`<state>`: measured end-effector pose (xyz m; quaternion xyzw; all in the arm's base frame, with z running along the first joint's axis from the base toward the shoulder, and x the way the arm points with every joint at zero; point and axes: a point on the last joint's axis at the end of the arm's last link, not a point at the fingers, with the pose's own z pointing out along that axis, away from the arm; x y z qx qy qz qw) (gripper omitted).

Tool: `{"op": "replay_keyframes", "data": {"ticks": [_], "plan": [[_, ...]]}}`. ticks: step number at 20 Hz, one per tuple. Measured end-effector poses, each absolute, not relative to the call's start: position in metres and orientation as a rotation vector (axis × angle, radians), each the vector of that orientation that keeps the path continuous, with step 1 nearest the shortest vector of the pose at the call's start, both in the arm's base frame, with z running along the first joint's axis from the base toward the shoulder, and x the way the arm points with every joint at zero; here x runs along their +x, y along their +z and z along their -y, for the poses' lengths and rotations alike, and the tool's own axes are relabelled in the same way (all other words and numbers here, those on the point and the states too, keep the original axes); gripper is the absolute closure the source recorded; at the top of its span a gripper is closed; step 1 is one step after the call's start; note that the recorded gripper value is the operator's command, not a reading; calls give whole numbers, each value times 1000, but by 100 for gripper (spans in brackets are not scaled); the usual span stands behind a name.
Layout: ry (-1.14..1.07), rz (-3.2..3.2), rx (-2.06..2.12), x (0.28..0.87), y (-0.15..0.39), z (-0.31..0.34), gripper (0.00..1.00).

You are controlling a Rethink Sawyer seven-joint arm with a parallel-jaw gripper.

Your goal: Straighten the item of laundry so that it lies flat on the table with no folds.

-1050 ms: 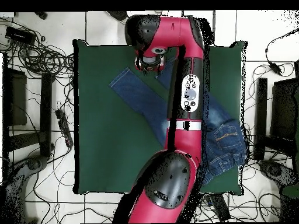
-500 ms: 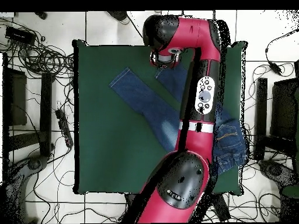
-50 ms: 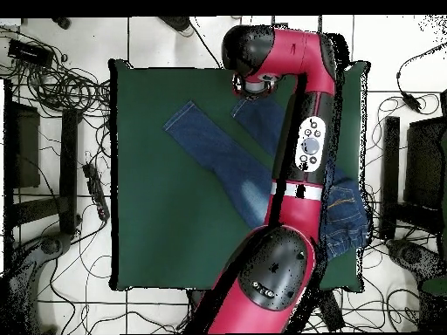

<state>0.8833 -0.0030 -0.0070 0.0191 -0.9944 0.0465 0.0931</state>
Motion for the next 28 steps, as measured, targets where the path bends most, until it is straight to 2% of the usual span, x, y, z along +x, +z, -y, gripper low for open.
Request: {"op": "replay_keyframes", "data": {"ticks": [12,23,28], "plan": [[215,2899,36,869,-54,27,0],[175,2898,88,866,-46,25,0],[90,2890,185,858,-18,19,0]]}}
